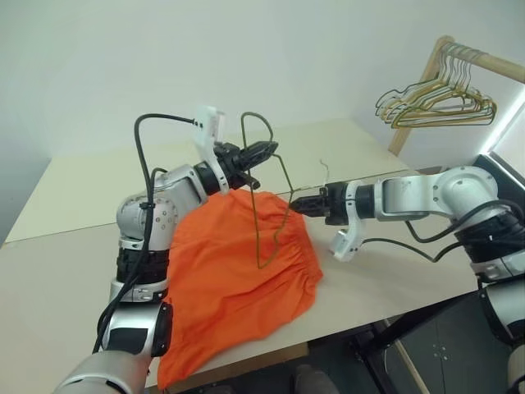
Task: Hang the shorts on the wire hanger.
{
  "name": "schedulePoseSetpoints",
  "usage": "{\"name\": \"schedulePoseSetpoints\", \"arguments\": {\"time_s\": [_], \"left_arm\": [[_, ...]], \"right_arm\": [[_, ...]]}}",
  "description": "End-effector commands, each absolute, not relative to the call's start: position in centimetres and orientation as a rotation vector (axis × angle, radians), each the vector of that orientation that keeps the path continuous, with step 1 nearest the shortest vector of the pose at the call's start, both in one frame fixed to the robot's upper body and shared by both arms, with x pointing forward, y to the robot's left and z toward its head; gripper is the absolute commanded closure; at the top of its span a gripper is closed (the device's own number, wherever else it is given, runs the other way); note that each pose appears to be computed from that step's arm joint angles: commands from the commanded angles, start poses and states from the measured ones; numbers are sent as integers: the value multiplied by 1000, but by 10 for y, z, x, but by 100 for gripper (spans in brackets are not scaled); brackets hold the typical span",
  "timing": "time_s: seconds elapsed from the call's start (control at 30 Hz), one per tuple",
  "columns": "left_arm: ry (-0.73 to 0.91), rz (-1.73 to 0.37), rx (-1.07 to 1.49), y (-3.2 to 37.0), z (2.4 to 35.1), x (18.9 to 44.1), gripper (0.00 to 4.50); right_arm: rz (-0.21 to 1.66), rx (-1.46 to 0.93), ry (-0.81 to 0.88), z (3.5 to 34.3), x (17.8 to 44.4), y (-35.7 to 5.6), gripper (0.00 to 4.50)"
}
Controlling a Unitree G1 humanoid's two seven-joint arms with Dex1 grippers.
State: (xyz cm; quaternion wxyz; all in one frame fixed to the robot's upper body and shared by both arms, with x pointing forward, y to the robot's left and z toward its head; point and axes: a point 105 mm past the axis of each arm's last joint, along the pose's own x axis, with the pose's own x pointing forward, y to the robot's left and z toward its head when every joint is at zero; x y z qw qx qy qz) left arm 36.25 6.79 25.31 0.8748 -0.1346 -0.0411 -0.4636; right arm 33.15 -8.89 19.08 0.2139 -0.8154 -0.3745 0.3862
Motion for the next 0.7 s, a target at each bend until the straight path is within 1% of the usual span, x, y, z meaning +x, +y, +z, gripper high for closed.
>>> {"name": "schedulePoseSetpoints", "arguments": {"time_s": [0.03,0.07,0.17,0.27,0.3,0.33,0.4,0.5,0.63,0.7], "left_arm": [[-200,-941,-270,87,274,363,450],[-225,-940,-267,92,278,362,450],[-307,-949,-290,111,294,358,450],[-393,-1020,-344,133,307,344,450],[-435,-1068,-388,143,311,336,450],[-465,-1101,-418,150,314,330,450],[-498,-1179,-494,165,315,318,450],[-538,-1242,-586,178,314,310,450],[-539,-1260,-664,182,310,311,450],[-525,-1236,-701,179,305,317,450]], "right_arm": [[994,-2055,-948,222,333,-92,106],[993,-2002,-905,228,334,-97,76],[1026,-1657,-658,249,331,-114,76],[1211,-1071,-347,264,314,-132,76],[1305,-855,-209,262,308,-140,76],[1368,-716,-125,262,302,-144,76],[1454,-569,0,251,294,-150,76],[1529,-237,183,240,289,-141,76],[1564,83,346,236,291,-121,76],[1577,132,397,230,291,-105,76]]}}
